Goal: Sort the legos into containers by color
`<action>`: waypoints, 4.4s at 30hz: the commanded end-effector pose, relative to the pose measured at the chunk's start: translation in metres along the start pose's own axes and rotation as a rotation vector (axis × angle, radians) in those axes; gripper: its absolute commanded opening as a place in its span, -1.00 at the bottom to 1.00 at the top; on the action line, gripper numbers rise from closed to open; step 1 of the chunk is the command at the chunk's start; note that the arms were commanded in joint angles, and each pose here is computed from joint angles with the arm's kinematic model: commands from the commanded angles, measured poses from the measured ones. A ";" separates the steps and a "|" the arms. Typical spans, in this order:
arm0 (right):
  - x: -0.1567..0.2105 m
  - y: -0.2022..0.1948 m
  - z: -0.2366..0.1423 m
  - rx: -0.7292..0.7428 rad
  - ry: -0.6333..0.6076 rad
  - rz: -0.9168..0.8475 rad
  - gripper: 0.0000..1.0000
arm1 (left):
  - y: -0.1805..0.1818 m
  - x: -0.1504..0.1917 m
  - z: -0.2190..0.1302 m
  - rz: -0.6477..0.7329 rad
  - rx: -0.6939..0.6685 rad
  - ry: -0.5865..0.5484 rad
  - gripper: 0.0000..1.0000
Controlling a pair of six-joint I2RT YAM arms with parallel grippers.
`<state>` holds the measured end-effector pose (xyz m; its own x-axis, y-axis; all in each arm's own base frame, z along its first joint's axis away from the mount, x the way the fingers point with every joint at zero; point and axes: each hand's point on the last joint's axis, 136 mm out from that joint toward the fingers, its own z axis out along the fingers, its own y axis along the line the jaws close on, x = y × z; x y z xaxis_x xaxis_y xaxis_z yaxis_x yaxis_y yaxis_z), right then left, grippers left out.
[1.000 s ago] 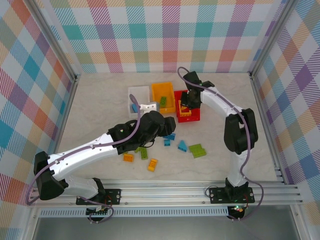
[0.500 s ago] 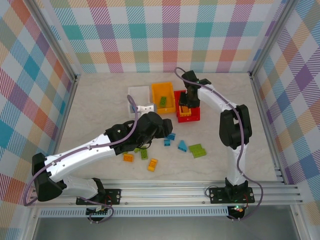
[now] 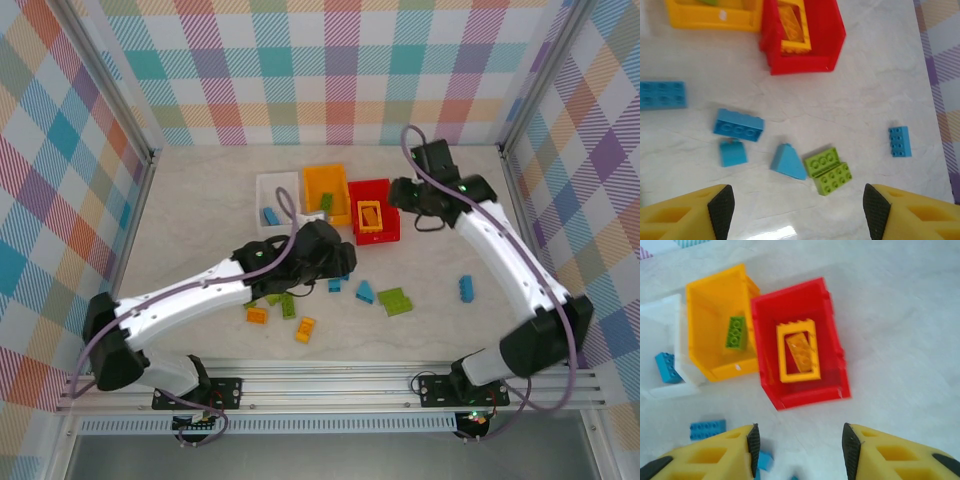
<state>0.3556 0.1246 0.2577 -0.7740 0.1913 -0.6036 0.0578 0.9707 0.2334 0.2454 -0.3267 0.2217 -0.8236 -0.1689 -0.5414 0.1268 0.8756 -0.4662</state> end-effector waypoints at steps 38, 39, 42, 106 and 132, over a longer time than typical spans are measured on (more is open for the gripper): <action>0.046 -0.113 -0.129 0.168 -0.259 0.315 0.45 | -0.212 0.147 0.256 0.320 0.267 0.207 0.78; 0.047 -0.113 -0.129 0.167 -0.258 0.315 0.45 | -0.211 0.148 0.258 0.329 0.259 0.201 0.76; 0.048 -0.113 -0.129 0.162 -0.257 0.319 0.45 | -0.204 0.151 0.263 0.354 0.209 0.179 0.70; 0.089 0.137 -0.003 -0.389 0.108 -0.177 0.16 | 0.239 -0.166 0.143 -0.237 -0.595 0.081 -0.76; 0.104 0.100 -0.009 -0.276 0.126 -0.210 0.20 | 0.171 -0.190 0.027 -0.244 -0.403 -0.082 0.21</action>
<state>0.2827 0.2524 0.2302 -0.8227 -0.0141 -0.5683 -0.2709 0.8886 0.3700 0.4602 -0.1579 0.1829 -0.7864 -0.4136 -0.4588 -0.3385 0.9098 -0.2400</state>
